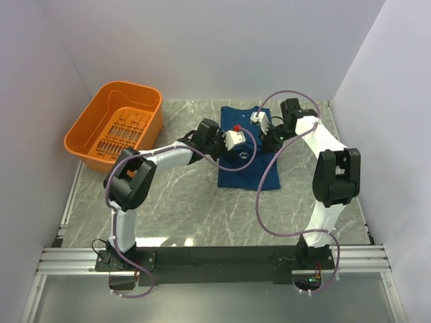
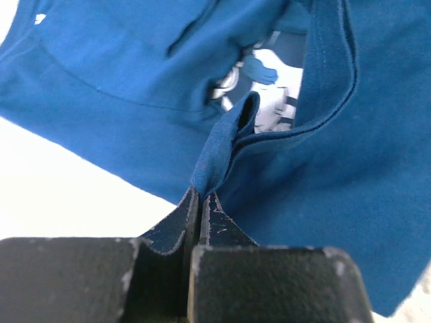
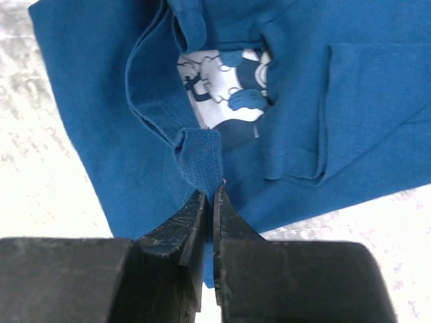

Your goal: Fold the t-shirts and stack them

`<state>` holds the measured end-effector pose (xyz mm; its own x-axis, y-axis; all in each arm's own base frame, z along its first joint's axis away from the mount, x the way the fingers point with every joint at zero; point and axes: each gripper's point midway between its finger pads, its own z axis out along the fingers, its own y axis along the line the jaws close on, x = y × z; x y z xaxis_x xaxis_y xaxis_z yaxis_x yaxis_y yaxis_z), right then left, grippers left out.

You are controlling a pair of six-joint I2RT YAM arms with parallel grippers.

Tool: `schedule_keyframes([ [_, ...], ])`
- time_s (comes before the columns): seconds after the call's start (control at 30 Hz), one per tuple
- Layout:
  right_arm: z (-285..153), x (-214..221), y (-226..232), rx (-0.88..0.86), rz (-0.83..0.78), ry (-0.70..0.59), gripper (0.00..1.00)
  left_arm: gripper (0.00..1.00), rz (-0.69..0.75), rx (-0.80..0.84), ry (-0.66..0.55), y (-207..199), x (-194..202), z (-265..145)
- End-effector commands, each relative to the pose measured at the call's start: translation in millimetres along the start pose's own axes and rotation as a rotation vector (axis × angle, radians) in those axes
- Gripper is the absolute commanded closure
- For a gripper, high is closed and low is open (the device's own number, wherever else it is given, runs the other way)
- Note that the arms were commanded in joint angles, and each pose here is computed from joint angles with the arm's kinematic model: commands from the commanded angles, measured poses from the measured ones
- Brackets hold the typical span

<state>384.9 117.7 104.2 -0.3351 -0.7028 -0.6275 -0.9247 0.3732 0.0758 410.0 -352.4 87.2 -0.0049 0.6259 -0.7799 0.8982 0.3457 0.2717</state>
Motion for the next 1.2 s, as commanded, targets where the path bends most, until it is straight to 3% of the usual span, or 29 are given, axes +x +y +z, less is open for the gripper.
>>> schedule_keyframes([
  [0.0, -5, -19, -28, 0.084, 0.011, -0.039, 1.00, 0.99, 0.011, -0.133, -0.064, 36, -26, -1],
  [1.17, 6, -24, -88, 0.271, 0.168, -0.038, 1.00, 0.99, -0.017, -0.183, -0.041, 72, -22, 28],
])
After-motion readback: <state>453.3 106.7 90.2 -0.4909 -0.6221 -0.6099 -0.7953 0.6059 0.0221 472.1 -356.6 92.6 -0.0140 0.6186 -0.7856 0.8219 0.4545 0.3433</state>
